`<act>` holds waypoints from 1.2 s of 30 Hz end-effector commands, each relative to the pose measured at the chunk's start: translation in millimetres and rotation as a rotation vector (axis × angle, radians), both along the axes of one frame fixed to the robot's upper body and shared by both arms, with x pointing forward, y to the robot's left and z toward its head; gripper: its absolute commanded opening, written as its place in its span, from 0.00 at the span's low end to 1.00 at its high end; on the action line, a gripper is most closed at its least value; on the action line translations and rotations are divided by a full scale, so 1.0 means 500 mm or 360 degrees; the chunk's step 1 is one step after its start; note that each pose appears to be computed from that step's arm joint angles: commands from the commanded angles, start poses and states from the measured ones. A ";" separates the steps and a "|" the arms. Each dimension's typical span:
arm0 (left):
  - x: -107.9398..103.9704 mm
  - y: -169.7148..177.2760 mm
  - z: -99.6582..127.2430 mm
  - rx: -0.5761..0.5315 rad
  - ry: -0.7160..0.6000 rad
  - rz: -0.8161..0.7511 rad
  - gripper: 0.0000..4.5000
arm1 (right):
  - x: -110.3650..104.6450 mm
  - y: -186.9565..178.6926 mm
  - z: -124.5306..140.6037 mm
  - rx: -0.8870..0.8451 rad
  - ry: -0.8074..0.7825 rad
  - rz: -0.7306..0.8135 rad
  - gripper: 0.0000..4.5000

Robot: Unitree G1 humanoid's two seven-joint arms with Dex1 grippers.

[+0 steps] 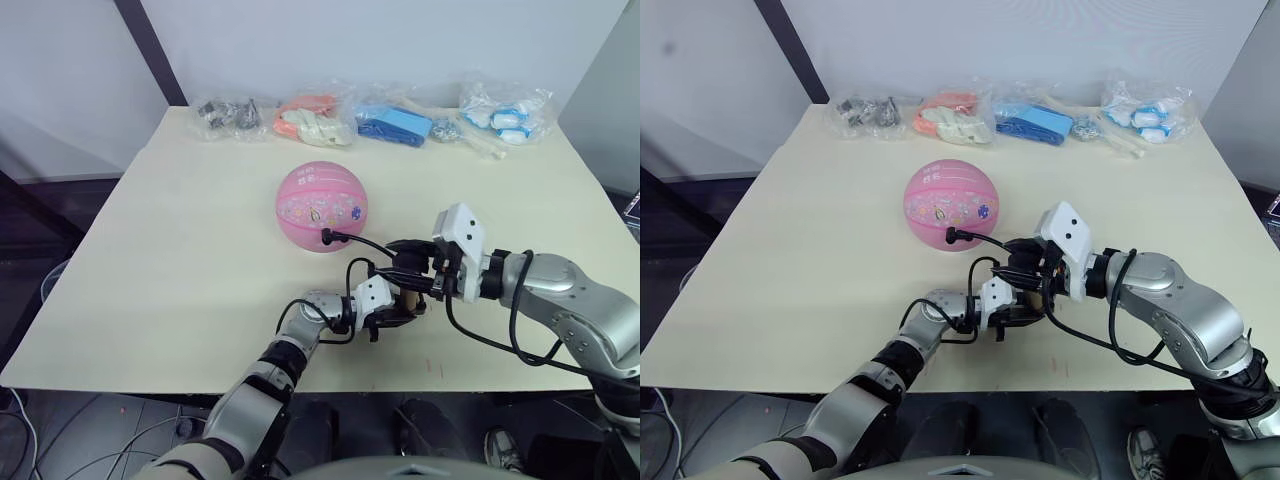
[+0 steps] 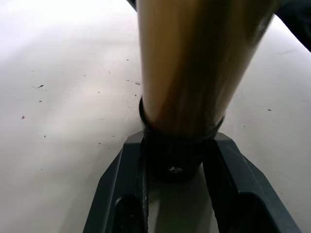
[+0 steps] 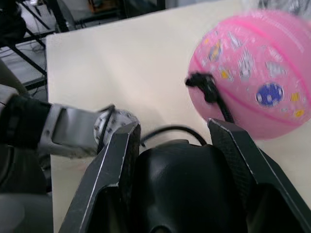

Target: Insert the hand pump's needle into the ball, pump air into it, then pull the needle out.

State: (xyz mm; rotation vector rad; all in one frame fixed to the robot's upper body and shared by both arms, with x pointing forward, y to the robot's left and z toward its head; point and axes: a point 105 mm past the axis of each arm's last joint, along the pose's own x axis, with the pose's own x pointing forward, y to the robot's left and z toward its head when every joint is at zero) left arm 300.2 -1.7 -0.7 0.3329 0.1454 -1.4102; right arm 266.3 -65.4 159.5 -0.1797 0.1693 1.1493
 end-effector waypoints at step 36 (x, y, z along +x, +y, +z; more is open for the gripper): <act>-0.020 0.016 -0.046 0.0104 0.0121 -0.0005 0.25 | -0.036 -0.070 0.262 0.0032 -0.0040 0.0256 0.39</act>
